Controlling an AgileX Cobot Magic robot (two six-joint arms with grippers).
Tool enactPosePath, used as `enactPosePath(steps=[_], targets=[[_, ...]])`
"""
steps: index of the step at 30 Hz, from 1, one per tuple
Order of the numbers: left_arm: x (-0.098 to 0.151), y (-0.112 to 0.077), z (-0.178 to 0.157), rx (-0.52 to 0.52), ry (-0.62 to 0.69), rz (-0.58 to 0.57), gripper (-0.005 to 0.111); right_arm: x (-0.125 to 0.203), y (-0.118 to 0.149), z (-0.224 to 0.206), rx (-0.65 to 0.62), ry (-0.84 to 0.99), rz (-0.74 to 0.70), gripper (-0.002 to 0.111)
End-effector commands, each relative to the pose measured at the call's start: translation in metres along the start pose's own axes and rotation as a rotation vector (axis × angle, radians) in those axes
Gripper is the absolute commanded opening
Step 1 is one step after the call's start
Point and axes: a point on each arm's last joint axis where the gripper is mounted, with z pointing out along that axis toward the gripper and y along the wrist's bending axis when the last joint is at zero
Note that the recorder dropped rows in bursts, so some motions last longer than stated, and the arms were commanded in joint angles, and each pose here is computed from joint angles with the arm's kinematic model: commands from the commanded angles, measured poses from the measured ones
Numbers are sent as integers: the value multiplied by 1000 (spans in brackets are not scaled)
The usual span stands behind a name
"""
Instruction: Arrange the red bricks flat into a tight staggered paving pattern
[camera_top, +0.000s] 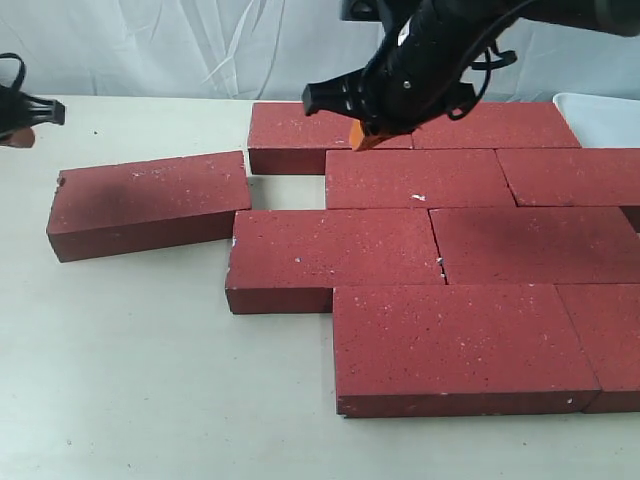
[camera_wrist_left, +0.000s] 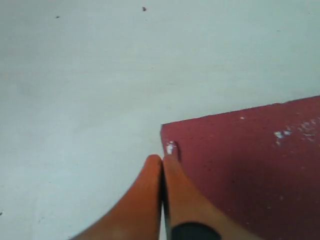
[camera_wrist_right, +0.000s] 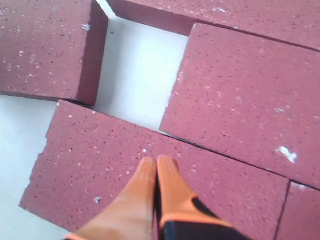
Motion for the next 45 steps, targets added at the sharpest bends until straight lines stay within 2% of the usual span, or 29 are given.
enactPosePath(steps=[1, 3, 8, 15, 18, 23, 30, 36, 45], targets=[[3, 24, 4, -36, 6, -70, 0, -14, 27, 29, -36, 33, -59, -1], [10, 29, 23, -42, 43, -81, 0, -22, 38, 43, -50, 54, -74, -1], [25, 36, 62, -59, 87, -93, 0, -30, 40, 59, -54, 71, -76, -1], [36, 39, 87, -58, 98, -160, 0, -35, 36, 84, -38, 6, -69, -1], [34, 35, 89, -56, 75, -142, 0, -36, 34, 98, -40, -24, -13, -1], [28, 12, 94, 28, 59, -88, 0, -34, 32, 123, -56, -54, 28, -1], [27, 7, 111, 100, 24, -102, 0, -30, 29, 139, -50, -53, 33, -1], [21, 1, 111, 129, 6, -100, 0, -31, 29, 139, -52, -67, 33, -1], [24, -22, 118, 183, 20, -54, 0, -34, 32, 119, -49, -51, 19, -1]])
